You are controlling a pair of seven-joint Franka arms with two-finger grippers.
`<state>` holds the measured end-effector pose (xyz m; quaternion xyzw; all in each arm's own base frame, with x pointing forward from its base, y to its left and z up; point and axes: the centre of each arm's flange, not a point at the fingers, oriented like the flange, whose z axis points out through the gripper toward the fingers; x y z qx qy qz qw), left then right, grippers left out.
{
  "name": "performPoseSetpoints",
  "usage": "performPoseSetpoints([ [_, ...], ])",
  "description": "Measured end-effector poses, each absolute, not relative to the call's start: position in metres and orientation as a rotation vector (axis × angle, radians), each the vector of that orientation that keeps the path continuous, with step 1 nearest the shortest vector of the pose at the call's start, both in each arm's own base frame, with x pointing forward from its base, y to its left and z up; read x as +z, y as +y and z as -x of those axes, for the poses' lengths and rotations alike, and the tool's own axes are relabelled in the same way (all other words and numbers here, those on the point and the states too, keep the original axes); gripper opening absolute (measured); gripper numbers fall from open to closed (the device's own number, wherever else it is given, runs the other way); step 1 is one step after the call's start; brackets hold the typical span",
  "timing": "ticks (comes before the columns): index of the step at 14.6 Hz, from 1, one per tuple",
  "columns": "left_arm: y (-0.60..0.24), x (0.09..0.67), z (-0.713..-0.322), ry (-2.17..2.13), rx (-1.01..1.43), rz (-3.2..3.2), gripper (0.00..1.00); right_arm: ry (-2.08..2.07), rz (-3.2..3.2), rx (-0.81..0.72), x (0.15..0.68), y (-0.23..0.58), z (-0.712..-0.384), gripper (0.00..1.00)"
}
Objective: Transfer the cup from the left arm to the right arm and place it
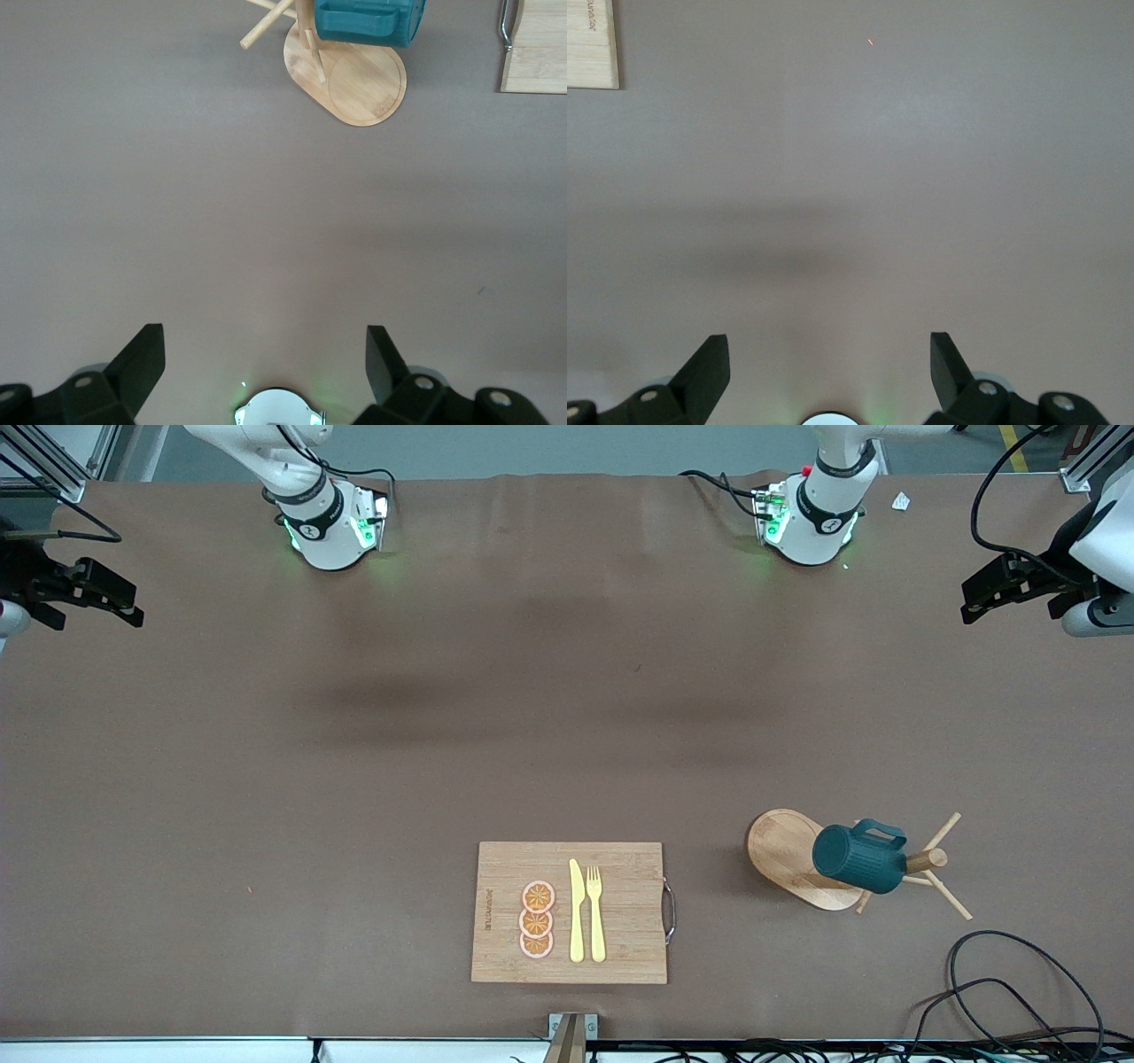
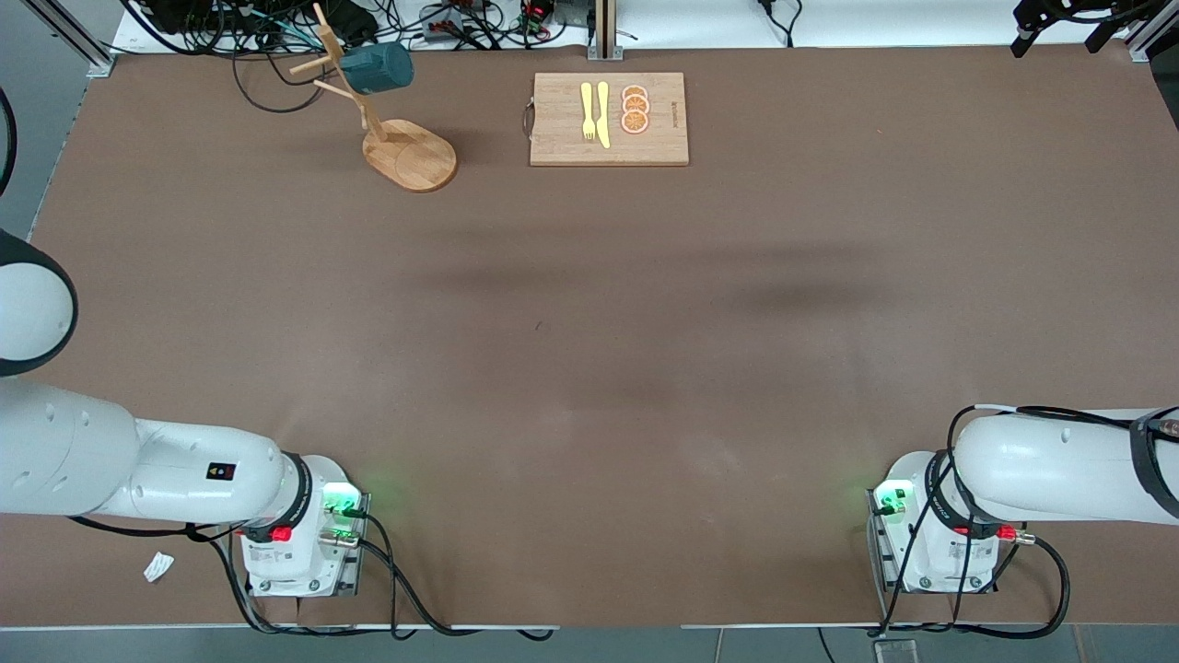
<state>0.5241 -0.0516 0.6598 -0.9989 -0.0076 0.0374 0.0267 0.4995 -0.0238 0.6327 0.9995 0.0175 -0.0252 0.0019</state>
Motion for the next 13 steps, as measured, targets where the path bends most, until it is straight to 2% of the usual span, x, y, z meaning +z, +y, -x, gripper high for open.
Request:
performPoseSetpoints([
  [8,-0.054,0.662,-0.529,-0.018,0.078,3.090,1.00,0.055,-3.137,-0.077,0.633,-0.024,-0.500,1.00],
  [13,-0.056,0.643,-0.548,-0.020,0.087,3.089,1.00,0.055,-3.137,-0.078,0.633,-0.024,-0.500,1.00],
])
